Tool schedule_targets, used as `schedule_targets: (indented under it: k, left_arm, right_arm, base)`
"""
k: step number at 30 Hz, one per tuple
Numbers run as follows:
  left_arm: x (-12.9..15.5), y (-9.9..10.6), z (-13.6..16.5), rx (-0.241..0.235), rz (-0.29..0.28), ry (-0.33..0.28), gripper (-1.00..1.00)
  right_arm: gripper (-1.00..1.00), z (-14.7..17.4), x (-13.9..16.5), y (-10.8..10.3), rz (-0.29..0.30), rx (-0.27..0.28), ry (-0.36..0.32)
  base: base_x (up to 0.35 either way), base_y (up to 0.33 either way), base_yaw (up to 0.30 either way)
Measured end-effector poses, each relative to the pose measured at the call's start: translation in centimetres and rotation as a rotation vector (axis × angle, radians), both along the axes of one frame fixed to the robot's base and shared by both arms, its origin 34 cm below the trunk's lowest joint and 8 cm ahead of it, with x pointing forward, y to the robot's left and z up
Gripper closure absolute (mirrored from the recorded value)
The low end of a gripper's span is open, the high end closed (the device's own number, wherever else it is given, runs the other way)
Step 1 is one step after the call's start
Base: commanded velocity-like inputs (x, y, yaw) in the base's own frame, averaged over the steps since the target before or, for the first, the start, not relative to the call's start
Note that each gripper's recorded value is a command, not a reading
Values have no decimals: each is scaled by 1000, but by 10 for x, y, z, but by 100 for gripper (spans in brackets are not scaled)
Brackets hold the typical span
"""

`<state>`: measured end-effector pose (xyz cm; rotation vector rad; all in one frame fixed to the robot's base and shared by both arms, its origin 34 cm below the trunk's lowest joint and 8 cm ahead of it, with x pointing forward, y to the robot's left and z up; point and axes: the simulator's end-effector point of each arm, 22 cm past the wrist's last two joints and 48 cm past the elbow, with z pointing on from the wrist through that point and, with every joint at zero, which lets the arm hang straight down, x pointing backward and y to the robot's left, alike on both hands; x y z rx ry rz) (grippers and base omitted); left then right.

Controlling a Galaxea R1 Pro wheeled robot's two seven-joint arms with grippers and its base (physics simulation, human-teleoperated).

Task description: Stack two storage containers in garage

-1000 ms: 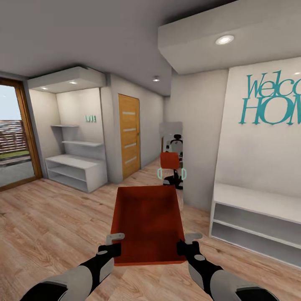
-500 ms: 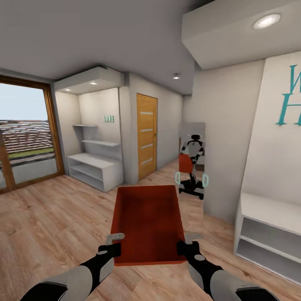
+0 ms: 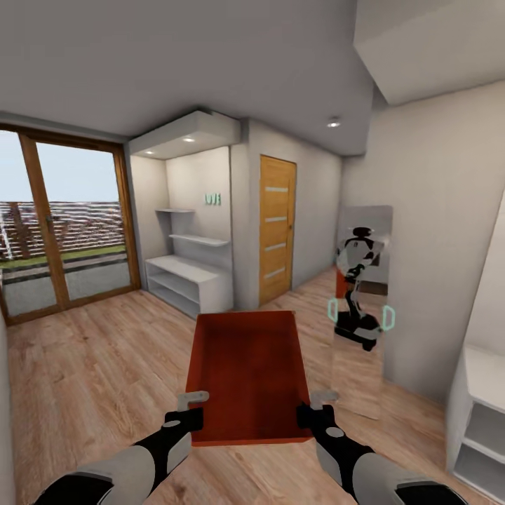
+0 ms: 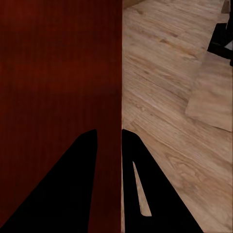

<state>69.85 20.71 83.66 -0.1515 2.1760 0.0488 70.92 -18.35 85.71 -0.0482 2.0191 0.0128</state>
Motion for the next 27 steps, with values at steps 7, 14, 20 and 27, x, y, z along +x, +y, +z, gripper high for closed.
schedule_targets:
  k: [7,14,20,27]
  left_arm:
    - [0,0,0,0,0,0,100]
    - [0,0,0,0,0,0,100]
    - [0,0,0,0,0,0,100]
    - [0,0,0,0,0,0,100]
  right_arm:
    - [100,0,0,0,0,0,0]
    - [100,0,0,0,0,0,0]
    - [100,0,0,0,0,0,0]
    - [100,0,0,0,0,0,0]
  base:
    - [324,0,213]
    - [324,0,15]
    - [324,0,1]
    - [324,0,0]
